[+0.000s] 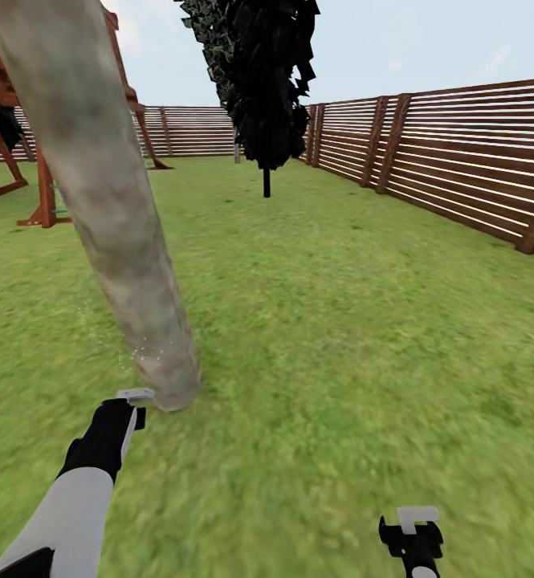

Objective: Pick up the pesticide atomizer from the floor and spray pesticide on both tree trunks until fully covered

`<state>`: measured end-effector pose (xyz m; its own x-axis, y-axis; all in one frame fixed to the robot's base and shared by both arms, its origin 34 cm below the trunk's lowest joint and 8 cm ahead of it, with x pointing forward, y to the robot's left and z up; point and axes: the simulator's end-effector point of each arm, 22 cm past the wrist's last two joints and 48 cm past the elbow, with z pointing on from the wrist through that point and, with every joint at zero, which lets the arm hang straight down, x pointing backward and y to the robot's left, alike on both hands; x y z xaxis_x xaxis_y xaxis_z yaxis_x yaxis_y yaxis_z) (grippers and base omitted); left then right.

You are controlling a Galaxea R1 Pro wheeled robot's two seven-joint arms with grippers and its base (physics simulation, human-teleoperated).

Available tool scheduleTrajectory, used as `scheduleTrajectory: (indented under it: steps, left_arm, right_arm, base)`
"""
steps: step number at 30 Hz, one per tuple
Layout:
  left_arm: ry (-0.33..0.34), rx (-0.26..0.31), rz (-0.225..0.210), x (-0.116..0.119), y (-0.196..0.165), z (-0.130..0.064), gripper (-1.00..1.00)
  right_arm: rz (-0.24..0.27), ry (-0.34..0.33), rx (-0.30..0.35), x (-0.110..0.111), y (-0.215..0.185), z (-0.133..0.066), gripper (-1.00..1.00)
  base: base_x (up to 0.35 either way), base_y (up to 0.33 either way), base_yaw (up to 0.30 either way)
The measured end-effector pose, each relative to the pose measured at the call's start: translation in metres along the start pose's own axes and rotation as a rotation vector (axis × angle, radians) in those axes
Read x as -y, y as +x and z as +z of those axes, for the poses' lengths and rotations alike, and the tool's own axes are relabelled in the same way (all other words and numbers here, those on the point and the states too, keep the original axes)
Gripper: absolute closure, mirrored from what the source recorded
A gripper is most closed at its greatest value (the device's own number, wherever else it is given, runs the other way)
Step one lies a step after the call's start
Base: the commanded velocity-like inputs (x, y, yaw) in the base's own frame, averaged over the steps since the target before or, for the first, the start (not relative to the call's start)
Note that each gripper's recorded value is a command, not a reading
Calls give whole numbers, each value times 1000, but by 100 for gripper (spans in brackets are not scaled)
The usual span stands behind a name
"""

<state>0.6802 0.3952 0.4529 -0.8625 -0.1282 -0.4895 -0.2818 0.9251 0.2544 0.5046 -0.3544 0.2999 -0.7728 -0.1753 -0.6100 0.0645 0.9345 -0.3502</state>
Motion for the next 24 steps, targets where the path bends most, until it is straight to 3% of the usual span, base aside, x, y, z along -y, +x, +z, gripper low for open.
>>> scheduleTrajectory:
  steps: [10, 14, 20, 24]
  left_arm:
    - [-41, -1, -5, -10, 0, 0, 100]
    - [-41, -2, -4, -9, 1, 0, 100]
    - [-23, 10, -14, -2, -7, -4, 100]
    - [-2, 31, -18, 10, -27, -12, 100]
  right_arm:
    - [0, 0, 0, 0, 0, 0, -100]
    - [0, 0, -1, 0, 0, 0, -100]
    - [1, 0, -1, 0, 0, 0, -100]
    - [1, 0, -1, 0, 0, 0, -100]
  base:
    - [130, -257, 253]
    - [-116, -246, 276]
    - [-232, -35, 267]
    - [-16, -1, 56]
